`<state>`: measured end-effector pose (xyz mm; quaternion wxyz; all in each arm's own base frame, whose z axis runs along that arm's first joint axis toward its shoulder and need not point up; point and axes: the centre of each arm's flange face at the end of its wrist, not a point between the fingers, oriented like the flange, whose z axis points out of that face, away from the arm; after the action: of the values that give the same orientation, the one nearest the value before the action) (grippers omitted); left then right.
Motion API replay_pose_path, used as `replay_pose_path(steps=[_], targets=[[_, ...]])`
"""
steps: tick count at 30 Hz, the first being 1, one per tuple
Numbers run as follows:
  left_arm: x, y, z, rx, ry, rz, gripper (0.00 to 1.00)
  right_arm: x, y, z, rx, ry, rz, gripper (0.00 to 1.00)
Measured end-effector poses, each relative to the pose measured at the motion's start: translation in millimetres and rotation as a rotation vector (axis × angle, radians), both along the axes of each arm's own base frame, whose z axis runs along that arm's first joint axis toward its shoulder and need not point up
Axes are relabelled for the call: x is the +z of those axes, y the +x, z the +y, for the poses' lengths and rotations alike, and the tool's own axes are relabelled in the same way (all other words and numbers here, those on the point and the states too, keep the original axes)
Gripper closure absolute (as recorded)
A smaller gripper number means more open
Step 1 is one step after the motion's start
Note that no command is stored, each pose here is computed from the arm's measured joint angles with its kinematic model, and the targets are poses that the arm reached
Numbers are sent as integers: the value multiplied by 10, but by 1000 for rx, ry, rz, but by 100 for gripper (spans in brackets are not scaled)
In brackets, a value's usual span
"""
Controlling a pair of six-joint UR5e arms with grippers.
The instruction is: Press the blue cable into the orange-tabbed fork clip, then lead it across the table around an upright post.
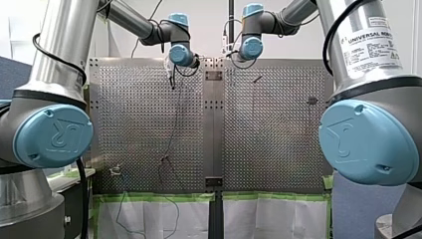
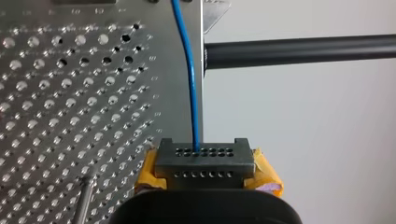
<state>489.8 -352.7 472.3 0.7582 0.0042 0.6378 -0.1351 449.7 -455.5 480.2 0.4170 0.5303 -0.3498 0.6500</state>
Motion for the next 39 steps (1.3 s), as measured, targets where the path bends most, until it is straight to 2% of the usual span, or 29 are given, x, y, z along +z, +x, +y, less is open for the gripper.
replay_pose_path(steps=[5,10,19,25,32,39], targets=[[164,3,-69,-43,-23,-7,98,-7,-67,-48,-15,10,7,100],[83,59,-186,-85,-39,11,98,5,-126,-106,-28,9,8,100],[-69,151,-477,-134,-25,52,98,18,-285,-247,-60,11,9,100],[63,166,-615,-158,-43,44,98,45,-388,-337,-81,9,8,100],[98,215,-780,-190,-43,65,98,59,-542,-460,-109,12,4,100],[-11,255,-1023,-218,-24,111,98,64,-681,-568,-129,15,-1,100]])
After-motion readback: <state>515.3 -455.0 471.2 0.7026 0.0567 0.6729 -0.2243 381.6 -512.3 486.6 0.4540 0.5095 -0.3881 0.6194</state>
